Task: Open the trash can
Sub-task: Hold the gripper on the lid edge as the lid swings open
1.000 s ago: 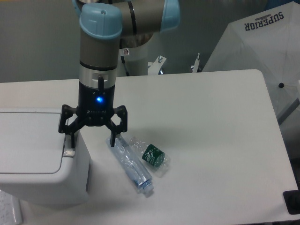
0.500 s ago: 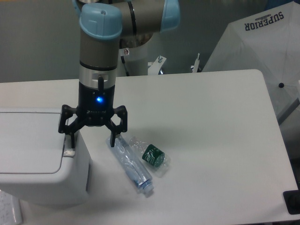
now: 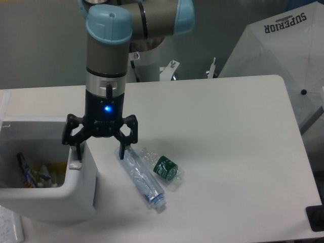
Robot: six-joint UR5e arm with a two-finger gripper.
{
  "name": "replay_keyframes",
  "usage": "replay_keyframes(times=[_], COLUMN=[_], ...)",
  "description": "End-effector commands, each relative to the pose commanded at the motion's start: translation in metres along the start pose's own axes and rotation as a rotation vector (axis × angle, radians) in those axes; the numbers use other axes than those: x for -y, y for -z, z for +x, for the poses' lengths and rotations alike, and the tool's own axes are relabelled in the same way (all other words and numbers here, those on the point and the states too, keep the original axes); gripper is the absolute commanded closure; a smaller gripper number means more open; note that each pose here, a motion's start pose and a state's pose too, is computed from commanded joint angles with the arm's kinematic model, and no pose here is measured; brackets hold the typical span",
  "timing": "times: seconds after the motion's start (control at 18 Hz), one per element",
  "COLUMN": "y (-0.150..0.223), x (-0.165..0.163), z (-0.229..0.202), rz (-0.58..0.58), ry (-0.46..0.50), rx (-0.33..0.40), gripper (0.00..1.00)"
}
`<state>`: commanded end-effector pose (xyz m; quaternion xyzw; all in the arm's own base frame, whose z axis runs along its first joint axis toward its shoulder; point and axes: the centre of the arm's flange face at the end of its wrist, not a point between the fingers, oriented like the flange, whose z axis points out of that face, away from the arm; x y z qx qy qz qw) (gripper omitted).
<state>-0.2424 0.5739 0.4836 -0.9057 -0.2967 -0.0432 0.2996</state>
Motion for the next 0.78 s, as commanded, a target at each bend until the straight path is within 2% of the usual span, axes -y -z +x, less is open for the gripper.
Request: replay_keyframes(times=[0.17,0.22,0.33,0.5,0.61,0.78], y=[0.016,0.020,0.026,0.028,0.027,0.015], x=[0.013,0.019,0.026,0.027,0.028,0.021], z=[-0.001,-0.008,-0.030,-0.052,-0.072,-0.093], rz=[0.039,0.052,0.072,0.052,0.021,-0.057], ry=[-0.008,-0.001,0.000,-0.107,-0.134,-0.229], rx=[0.005,0.027,0.109,0.269,0.371,0.462], gripper=[0.00,0.00,0.00,0.00,0.00,0.00])
